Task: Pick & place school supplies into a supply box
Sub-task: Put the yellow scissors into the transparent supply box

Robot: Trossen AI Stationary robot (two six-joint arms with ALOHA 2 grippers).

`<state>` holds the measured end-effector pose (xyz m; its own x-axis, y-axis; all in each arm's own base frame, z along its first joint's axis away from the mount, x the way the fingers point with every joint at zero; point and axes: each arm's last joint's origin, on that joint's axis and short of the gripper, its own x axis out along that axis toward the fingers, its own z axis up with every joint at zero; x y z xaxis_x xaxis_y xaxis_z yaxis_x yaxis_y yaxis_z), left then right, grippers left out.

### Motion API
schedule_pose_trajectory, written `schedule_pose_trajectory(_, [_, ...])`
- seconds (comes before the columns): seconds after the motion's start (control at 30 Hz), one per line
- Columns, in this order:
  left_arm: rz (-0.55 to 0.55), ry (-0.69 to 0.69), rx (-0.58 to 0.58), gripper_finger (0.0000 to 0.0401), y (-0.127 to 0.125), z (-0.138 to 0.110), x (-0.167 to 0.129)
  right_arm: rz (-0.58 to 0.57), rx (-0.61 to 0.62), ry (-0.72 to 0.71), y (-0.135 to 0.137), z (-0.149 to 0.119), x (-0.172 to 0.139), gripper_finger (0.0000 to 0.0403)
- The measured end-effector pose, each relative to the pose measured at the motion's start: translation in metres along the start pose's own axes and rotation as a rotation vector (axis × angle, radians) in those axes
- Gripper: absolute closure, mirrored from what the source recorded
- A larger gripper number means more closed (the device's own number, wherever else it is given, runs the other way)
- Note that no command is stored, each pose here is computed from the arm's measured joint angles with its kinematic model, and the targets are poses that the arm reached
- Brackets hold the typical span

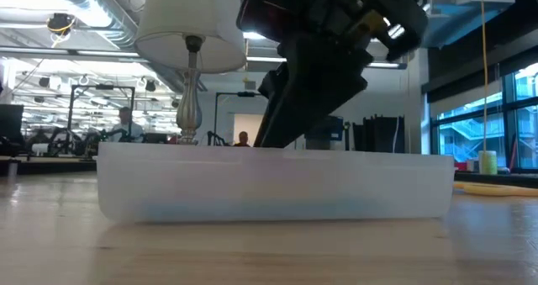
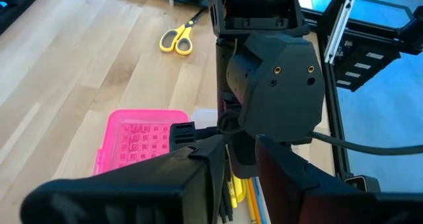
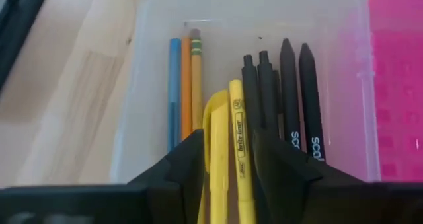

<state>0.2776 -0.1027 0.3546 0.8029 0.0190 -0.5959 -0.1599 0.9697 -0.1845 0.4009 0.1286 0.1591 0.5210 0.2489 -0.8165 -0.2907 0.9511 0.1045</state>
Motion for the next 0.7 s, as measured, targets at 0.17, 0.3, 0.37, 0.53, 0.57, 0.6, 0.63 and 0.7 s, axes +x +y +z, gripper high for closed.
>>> schedule_pose_trajectory(0.17, [0.000, 0.000, 0.001, 0.0324, 0.000, 0.000, 0.000, 0.000, 0.088, 0.020, 0.003, 0.012, -0.020, 0.0270])
schedule_pose_trajectory(0.3, [0.000, 0.006, 0.003, 0.0321, 0.000, -0.001, 0.000, 0.000, 0.160, 0.064, 0.005, 0.013, -0.048, 0.0270])
schedule_pose_trajectory(0.37, [-0.001, 0.006, 0.004, 0.0320, 0.000, -0.001, 0.000, -0.006, 0.187, 0.107, 0.006, 0.010, -0.064, 0.0270])
schedule_pose_trajectory(0.53, [0.006, 0.002, 0.029, 0.0321, 0.000, -0.001, 0.000, -0.068, 0.254, 0.175, 0.007, -0.006, -0.101, 0.0270])
schedule_pose_trajectory(0.57, [0.007, 0.000, 0.028, 0.0322, 0.001, 0.000, 0.000, -0.081, 0.269, 0.192, 0.007, -0.012, -0.107, 0.0270])
schedule_pose_trajectory(0.6, [0.007, -0.001, 0.027, 0.0323, 0.001, 0.000, 0.000, -0.097, 0.285, 0.203, 0.006, -0.018, -0.111, 0.0270])
schedule_pose_trajectory(0.63, [0.007, -0.001, 0.027, 0.0323, 0.001, 0.000, 0.000, -0.106, 0.303, 0.212, 0.006, -0.025, -0.114, 0.0270])
schedule_pose_trajectory(0.7, [0.008, -0.004, 0.027, 0.0324, 0.001, 0.000, 0.000, -0.121, 0.347, 0.246, 0.005, -0.042, -0.120, 0.0270])
